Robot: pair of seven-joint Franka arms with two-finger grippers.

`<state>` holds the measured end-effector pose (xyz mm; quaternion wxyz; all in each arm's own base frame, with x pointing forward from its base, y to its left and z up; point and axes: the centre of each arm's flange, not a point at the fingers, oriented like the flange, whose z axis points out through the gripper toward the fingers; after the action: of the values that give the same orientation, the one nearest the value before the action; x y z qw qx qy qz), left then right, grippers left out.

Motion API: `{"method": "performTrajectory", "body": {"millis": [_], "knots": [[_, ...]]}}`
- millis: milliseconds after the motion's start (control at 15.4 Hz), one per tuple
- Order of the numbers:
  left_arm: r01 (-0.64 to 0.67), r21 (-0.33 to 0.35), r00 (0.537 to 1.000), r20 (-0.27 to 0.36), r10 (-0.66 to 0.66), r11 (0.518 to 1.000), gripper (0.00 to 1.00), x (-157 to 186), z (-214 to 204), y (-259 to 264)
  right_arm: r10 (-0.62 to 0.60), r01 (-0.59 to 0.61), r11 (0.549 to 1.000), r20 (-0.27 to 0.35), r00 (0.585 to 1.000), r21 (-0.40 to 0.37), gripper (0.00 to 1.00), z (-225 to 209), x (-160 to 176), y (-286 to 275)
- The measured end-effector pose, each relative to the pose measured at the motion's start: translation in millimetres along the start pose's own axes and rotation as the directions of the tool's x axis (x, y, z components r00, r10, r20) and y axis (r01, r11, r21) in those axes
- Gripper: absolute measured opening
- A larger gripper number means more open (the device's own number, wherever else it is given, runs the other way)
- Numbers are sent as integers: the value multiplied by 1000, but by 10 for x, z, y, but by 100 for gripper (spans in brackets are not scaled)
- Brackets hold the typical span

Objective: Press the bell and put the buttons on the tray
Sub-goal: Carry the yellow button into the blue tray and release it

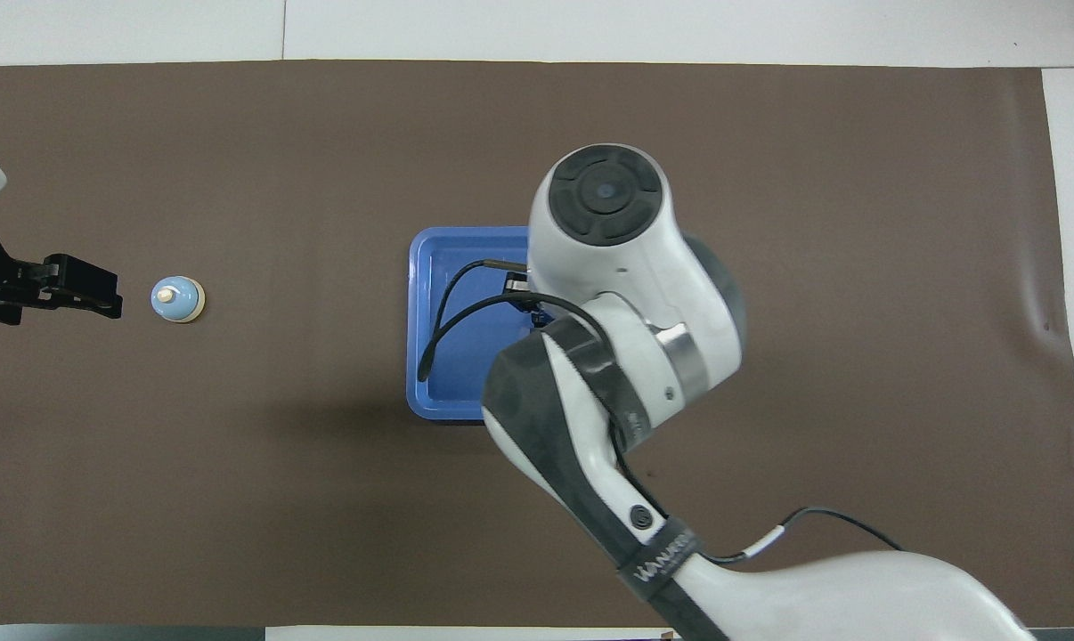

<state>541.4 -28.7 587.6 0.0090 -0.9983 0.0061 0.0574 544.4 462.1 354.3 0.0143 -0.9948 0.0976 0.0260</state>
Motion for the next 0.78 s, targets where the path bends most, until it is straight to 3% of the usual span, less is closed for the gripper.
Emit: {"method": "performTrajectory", "body": {"millis": [259,583,648,777], "knots": [[0,0,1000,0,0,1000,100,0,0,0,-24,24,1000,-15,1000,13,41,351,-99,-148],[0,0,1000,0,0,1000,100,0,0,0,-31,31,999,-18,999,16,41,444,-152,-168],[0,0,1000,0,0,1000,100,0,0,0,-32,32,999,-18,999,16,44,443,-156,-171],[0,0,1000,0,0,1000,100,0,0,0,-27,27,999,-24,999,18,67,403,-128,-153]]}}
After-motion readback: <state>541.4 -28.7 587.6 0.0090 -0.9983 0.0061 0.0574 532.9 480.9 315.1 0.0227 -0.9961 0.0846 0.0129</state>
